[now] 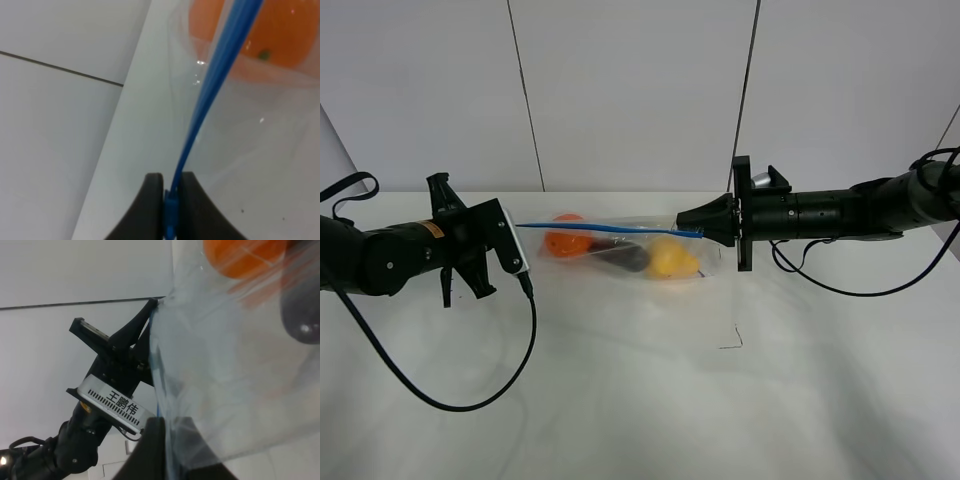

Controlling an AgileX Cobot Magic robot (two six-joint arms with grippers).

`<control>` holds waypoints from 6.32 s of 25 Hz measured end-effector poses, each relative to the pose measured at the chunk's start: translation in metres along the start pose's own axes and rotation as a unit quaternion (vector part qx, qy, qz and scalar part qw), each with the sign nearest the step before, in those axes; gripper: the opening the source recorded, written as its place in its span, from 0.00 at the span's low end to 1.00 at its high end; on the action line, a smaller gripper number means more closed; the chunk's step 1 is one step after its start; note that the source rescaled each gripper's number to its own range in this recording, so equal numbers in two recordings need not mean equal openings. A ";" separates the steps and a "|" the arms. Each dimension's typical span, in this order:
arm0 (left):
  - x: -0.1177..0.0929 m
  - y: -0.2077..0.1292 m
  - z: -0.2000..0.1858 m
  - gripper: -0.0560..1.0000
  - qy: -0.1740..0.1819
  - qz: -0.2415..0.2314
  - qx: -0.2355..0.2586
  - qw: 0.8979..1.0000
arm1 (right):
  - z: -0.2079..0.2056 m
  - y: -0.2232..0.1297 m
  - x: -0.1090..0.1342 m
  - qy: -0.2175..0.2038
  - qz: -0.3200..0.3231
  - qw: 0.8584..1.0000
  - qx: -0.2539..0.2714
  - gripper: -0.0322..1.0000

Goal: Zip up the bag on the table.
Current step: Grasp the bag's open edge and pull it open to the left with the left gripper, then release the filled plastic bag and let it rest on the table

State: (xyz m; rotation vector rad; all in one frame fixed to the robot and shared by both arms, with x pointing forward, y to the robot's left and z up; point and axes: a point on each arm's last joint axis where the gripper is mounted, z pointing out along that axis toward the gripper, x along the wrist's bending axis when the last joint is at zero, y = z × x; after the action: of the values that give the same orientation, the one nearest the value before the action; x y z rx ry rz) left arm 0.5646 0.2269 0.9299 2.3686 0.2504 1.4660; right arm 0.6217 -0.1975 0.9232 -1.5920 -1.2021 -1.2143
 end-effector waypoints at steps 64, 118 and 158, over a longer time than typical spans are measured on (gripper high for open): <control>0.102 -0.042 -0.002 0.91 -0.167 -0.524 0.322 0.771 | -0.001 0.002 0.001 0.005 0.012 1.000 -0.010 0.03; -0.004 -0.028 -0.262 0.95 -0.127 -0.546 0.330 0.759 | -0.001 0.002 0.001 0.006 0.013 1.000 -0.011 0.03; -0.024 -0.014 -0.360 0.95 0.072 -0.552 0.080 0.827 | -0.022 0.023 0.014 -0.168 -0.039 0.982 0.078 0.95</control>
State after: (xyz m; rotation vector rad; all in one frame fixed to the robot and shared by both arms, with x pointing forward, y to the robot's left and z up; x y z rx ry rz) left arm 0.2336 0.3024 1.0512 1.5958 1.5180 0.9964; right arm 0.6399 -0.2213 0.9408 -1.6882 -1.5456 -0.8937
